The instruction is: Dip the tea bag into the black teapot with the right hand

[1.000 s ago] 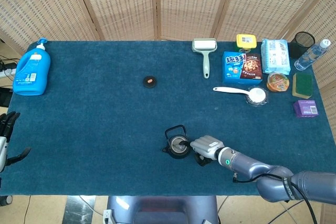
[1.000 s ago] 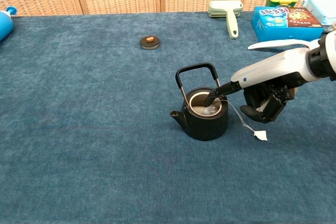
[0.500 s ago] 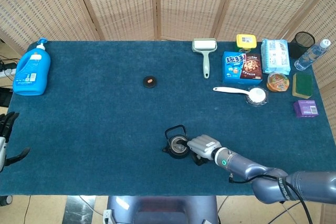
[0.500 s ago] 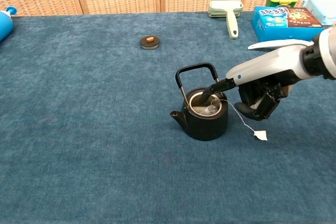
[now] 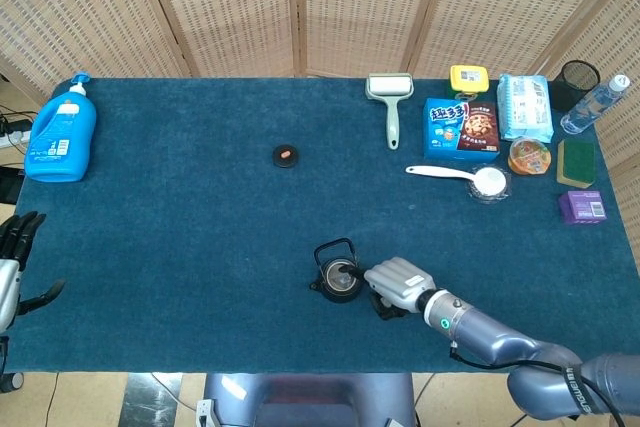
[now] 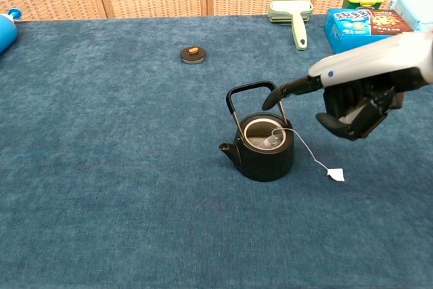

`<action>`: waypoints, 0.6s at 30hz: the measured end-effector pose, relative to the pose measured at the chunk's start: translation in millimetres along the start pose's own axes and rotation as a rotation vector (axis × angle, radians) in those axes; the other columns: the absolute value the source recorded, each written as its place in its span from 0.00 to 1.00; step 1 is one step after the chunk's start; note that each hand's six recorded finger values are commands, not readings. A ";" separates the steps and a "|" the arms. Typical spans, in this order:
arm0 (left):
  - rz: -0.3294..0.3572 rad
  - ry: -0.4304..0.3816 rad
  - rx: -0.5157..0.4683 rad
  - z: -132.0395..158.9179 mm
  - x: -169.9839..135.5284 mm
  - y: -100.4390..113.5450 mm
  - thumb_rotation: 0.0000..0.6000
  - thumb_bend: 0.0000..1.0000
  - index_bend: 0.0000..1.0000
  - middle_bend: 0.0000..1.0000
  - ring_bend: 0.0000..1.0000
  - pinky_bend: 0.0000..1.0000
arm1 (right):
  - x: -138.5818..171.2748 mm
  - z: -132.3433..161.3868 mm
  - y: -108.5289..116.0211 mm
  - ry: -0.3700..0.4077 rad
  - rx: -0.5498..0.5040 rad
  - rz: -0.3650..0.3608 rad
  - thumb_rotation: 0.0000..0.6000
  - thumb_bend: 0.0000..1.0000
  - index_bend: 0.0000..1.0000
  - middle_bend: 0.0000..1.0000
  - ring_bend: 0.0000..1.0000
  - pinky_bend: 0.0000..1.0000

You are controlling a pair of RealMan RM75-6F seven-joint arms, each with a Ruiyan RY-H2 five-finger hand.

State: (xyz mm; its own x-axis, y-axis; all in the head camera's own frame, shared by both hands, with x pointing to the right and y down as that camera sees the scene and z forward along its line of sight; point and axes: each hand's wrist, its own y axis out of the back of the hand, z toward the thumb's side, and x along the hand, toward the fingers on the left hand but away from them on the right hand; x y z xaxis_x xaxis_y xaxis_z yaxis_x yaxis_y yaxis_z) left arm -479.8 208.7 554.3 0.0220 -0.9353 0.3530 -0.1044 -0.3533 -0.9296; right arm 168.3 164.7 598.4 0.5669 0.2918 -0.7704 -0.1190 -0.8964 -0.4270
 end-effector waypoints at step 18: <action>-0.029 0.009 0.051 4.4 4.9 -9.5 1.00 0.24 0.00 0.06 0.00 0.09 | 70.3 -58.4 33.0 -0.086 -0.046 -0.382 1.00 0.69 0.09 0.62 0.69 0.74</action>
State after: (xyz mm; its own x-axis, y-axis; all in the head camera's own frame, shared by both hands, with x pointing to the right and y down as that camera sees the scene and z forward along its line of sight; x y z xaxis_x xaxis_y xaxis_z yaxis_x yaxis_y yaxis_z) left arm -474.4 207.4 564.4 0.0157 -0.9248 0.3802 -0.0531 -0.3805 -0.9232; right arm 251.8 136.1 557.8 0.4930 0.6324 -0.5975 0.1252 -0.7312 -0.6706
